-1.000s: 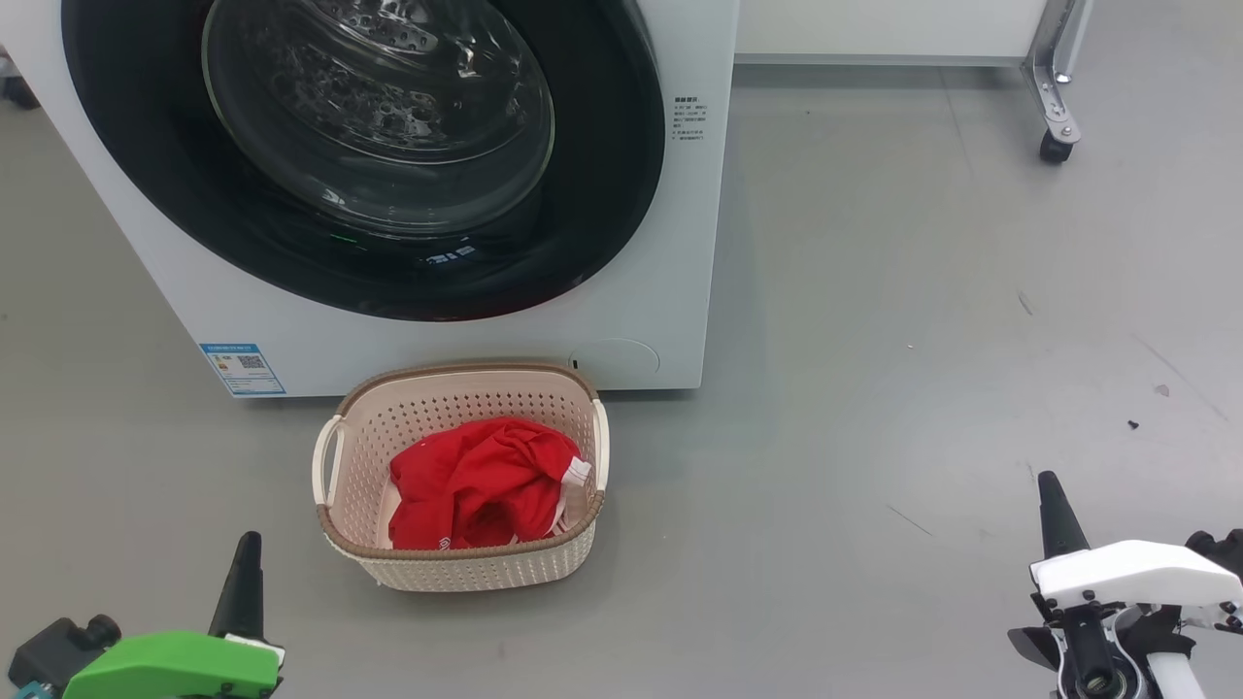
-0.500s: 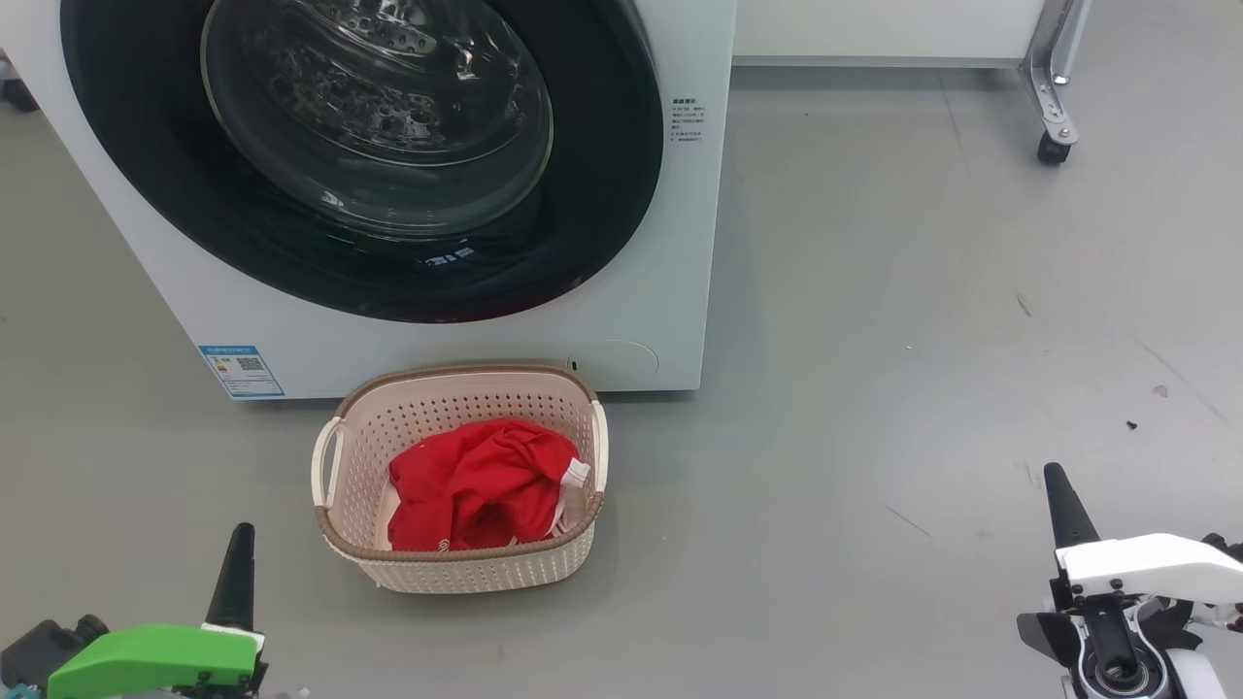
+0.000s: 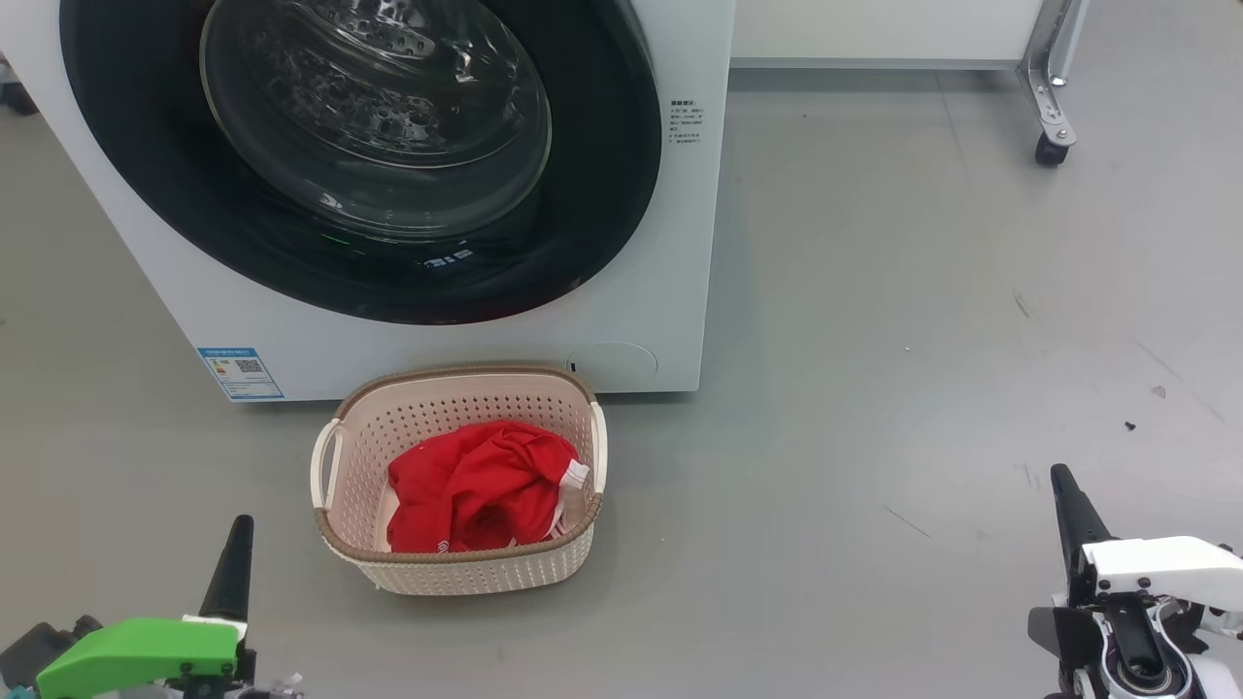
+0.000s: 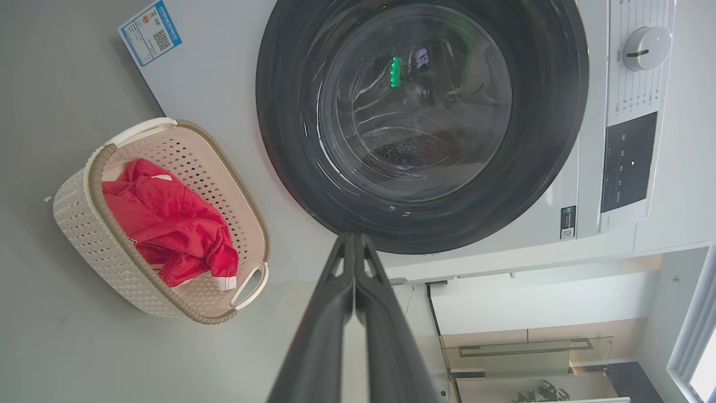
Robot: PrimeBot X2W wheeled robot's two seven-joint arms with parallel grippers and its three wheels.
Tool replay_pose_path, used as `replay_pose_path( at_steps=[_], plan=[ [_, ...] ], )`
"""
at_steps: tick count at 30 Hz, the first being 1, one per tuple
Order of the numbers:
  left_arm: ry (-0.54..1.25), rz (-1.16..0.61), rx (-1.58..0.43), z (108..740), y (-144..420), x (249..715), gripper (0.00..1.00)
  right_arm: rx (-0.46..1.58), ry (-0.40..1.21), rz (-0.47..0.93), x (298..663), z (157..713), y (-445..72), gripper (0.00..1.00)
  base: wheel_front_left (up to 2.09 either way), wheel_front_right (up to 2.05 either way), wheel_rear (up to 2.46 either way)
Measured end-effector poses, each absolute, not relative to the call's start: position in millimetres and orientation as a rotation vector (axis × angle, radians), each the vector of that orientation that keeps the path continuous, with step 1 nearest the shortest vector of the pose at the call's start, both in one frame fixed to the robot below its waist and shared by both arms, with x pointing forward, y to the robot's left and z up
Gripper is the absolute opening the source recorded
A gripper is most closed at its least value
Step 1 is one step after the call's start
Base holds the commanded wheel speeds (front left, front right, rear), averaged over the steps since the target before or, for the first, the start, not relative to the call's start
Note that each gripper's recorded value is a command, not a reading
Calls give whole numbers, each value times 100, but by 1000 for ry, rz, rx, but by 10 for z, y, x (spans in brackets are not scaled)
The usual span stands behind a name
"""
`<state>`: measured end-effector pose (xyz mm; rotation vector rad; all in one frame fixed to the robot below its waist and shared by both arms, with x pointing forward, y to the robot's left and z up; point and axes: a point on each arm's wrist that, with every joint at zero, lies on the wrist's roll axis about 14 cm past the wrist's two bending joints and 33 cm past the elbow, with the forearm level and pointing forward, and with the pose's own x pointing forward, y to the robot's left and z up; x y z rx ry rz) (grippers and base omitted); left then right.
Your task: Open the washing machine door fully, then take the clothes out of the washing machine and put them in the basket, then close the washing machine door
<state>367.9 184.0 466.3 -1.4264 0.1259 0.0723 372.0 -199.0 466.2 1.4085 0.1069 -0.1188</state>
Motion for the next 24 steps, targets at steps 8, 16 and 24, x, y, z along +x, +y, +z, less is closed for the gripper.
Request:
replay_pose_path(
  at_steps=[8, 16, 24],
  plan=[
    [114, 64, -1497, 4707, 1848, 3707, 0, 1490, 86, -114, 3720, 4696, -2029, 0, 0, 0, 0],
    [99, 58, -1568, 4750, 1872, 3731, 0, 1575, 63, -108, 3728, 4736, -2068, 0, 0, 0, 0],
    [95, 54, -1570, 4766, 1870, 3743, 0, 1579, 56, -104, 3730, 4748, -2073, 0, 0, 0, 0]
  ],
)
